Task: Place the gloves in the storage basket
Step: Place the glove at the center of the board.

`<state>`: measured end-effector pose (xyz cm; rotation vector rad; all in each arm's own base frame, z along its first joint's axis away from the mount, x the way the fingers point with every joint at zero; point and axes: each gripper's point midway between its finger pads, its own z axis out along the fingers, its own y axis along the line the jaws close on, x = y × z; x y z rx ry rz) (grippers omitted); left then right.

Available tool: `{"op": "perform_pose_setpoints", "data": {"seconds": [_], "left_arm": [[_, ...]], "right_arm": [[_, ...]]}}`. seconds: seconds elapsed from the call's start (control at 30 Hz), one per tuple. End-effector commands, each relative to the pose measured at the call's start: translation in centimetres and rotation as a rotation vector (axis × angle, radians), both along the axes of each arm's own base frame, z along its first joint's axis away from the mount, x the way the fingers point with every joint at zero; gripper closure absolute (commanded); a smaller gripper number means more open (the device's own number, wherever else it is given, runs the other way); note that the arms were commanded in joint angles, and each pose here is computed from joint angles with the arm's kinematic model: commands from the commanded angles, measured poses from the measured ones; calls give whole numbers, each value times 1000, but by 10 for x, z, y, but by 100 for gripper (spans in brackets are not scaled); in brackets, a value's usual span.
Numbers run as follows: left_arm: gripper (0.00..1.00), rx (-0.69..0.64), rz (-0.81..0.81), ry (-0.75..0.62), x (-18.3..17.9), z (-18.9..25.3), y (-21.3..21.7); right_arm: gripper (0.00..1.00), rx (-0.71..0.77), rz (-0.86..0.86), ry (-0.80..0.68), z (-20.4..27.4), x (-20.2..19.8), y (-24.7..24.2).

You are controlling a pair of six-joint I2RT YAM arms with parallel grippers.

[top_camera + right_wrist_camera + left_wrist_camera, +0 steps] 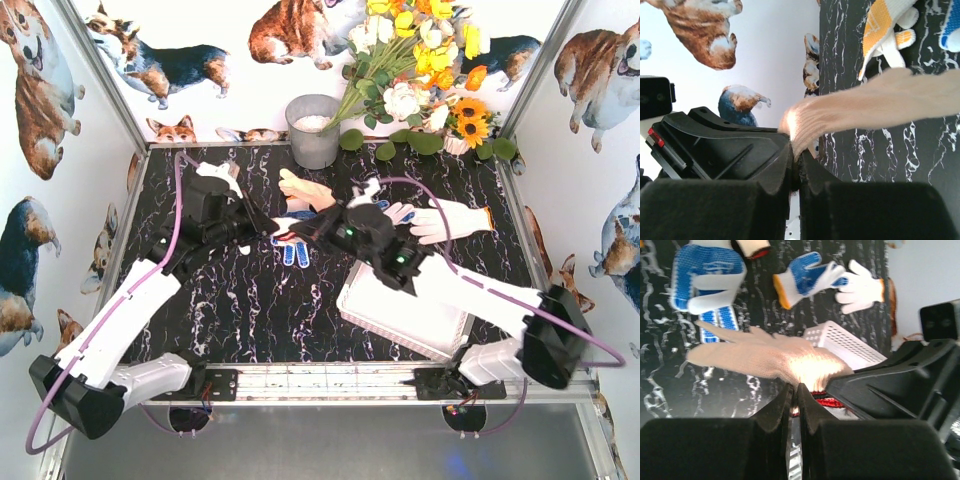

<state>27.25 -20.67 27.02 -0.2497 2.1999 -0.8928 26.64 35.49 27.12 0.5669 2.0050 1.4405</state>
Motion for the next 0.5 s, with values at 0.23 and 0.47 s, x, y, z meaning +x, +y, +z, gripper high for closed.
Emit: {"op": "perform_pose_setpoints", "data": {"seconds": [0.23, 0.47], "left_arm": [[100, 161, 7, 165, -28, -68, 38], [100, 116, -31, 394, -86, -152, 33]], "right_arm": [[100, -42, 232, -15, -11, -6, 57], [100, -158, 352, 180, -108, -60, 68]]}}
